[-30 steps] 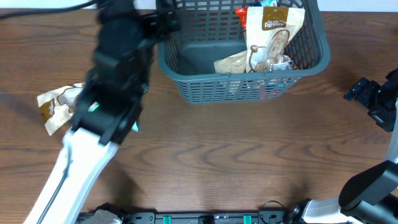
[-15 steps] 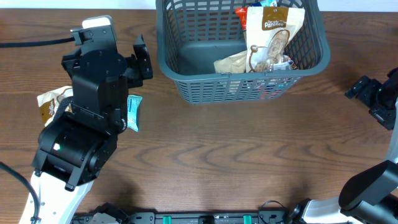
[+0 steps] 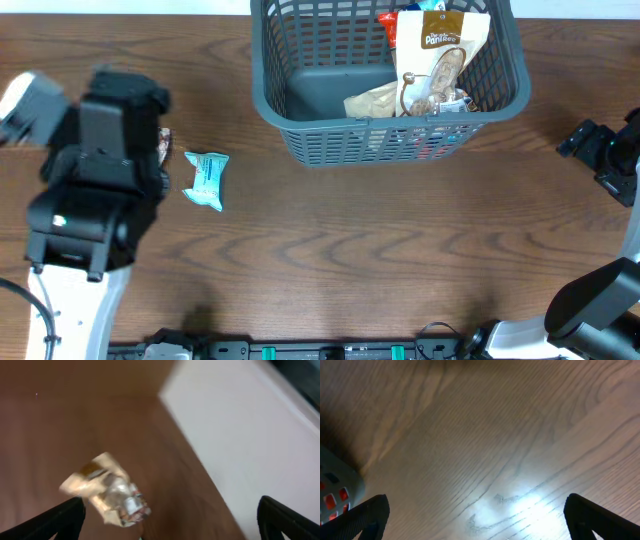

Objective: Pack container
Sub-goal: 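Release the package in the basket and retract the left gripper, then lower the left gripper onto the beige PanTree package and grasp it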

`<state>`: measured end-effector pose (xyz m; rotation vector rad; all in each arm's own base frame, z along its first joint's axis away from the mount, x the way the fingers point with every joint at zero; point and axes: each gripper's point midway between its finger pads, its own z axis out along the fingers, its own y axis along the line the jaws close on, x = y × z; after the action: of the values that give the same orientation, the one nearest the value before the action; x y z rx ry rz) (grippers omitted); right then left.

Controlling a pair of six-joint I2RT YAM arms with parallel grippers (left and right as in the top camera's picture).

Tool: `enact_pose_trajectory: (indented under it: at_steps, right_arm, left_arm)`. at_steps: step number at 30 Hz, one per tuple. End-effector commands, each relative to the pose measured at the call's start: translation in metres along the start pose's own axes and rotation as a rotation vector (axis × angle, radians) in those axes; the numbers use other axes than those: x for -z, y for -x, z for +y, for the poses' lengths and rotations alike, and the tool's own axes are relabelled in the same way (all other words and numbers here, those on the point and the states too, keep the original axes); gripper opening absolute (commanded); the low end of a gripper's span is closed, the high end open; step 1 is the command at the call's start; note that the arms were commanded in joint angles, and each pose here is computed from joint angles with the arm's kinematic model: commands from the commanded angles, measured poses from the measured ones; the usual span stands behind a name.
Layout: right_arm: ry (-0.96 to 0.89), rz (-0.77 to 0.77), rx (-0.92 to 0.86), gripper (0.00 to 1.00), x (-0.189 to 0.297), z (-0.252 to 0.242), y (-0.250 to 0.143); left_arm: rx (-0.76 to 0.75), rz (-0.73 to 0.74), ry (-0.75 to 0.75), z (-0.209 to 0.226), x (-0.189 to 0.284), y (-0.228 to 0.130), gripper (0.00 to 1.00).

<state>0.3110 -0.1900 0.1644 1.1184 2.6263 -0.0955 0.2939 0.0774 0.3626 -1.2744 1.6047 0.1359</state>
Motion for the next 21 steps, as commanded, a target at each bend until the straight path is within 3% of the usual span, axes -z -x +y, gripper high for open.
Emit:
enact_pose_trajectory:
  at_steps: [1, 10, 21]
  right_arm:
    - [-0.035, -0.017, 0.005, 0.99, 0.000, -0.008, 0.004]
    - [-0.030, -0.050, 0.003, 0.99, 0.001, -0.007, 0.012]
    - [-0.029, -0.052, 0.003, 0.99, 0.001, -0.007, 0.012]
  left_arm:
    - [0.435, -0.016, 0.149, 0.031, -0.025, 0.004, 0.99]
    - [0.459, 0.289, 0.381, 0.063, -0.074, -0.054, 0.99]
    - [0.391, 0.375, 0.591, 0.083, -0.143, -0.111, 0.99]
